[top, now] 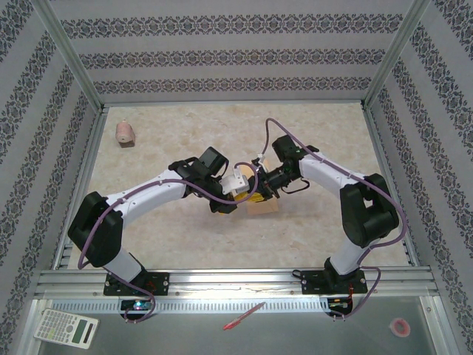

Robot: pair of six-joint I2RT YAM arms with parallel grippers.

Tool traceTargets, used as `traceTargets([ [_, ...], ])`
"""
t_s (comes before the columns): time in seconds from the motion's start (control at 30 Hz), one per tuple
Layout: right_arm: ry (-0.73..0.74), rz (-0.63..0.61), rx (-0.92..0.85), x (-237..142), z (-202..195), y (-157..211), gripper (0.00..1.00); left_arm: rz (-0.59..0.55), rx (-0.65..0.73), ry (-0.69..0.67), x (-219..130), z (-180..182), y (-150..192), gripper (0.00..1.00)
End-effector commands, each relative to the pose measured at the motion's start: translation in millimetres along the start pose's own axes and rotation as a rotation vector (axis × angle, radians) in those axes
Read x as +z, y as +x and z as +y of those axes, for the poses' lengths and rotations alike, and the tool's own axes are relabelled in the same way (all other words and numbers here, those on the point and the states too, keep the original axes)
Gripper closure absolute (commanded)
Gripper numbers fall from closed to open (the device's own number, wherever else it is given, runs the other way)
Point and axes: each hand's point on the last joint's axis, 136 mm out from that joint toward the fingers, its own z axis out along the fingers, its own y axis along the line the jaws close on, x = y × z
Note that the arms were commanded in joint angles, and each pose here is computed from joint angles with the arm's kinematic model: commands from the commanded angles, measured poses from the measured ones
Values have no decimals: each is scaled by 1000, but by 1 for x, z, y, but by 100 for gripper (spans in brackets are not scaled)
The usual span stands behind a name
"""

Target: Place the letter into the envelope and seal it

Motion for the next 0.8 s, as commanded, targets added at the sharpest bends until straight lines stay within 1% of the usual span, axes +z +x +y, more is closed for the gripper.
traceTargets([
  [0.0,-99,152,-46,38,21,28,78,-484,288,-18,-46,-20,-130,100],
  [0.6,-85,171,-39,52,14,31,79,-564,314,-36,-61,-23,-148,100],
  [0.77,-77,175,-40,55,13,31,79,-570,314,-37,-62,-23,-149,100],
])
